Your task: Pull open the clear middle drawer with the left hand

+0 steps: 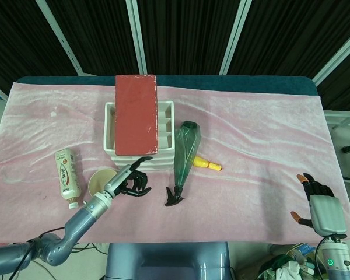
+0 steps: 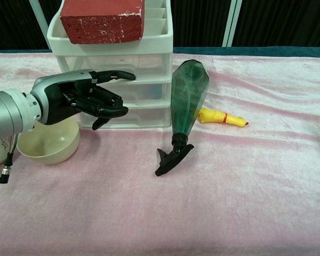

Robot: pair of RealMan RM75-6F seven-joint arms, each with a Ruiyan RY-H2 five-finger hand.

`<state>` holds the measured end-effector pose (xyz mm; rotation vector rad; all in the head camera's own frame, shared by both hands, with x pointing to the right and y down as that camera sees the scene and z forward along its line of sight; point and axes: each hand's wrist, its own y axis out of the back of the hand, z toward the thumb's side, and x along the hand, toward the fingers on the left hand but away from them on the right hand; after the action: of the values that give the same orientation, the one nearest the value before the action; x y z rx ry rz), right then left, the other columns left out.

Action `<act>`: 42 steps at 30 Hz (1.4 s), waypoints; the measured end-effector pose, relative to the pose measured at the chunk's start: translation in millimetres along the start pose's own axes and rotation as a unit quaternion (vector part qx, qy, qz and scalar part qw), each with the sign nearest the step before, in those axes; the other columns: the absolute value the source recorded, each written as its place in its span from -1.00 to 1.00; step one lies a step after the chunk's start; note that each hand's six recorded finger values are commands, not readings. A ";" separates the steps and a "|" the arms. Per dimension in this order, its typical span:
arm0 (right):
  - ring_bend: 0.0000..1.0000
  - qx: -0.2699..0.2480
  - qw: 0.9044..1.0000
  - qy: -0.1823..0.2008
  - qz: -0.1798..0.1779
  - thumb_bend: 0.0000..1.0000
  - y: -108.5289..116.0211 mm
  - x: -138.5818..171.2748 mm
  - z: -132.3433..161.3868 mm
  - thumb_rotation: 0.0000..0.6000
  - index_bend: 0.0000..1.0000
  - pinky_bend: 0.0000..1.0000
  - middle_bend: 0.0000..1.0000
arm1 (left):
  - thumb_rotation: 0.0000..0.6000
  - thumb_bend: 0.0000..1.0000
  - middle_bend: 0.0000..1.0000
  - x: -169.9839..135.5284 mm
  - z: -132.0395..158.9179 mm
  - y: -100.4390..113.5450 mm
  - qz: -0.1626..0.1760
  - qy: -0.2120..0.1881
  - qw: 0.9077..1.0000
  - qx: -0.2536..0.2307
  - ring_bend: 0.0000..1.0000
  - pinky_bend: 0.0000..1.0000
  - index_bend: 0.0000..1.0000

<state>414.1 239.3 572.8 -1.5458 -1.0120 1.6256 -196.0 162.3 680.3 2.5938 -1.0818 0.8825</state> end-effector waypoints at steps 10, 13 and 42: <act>-0.62 0.000 1.000 -0.001 0.000 -0.84 -0.1 -0.2 0.0 1.00 -0.71 -0.59 -0.80 | 1.00 -0.36 0.38 -1.5 -0.5 -5.6 -0.013 0.000 1.000 0.007 0.30 0.46 -1.00; -0.62 0.000 1.000 0.000 0.000 -0.84 0.0 -0.1 0.4 1.00 -0.71 -0.59 -0.80 | 1.00 -0.36 0.38 -4.0 0.5 -7.4 -0.017 -0.002 1.000 0.007 0.30 0.46 -1.00; -0.62 0.000 1.000 -0.002 0.000 -0.83 0.0 -0.2 -0.2 1.00 -0.71 -0.59 -0.80 | 1.00 -0.36 0.38 -25.7 0.1 -28.5 -0.059 -0.009 0.998 0.030 0.30 0.46 -1.00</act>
<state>414.3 239.1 573.0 -1.5427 -1.0141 1.6301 -190.3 197.6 666.3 2.6877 -0.9099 0.8777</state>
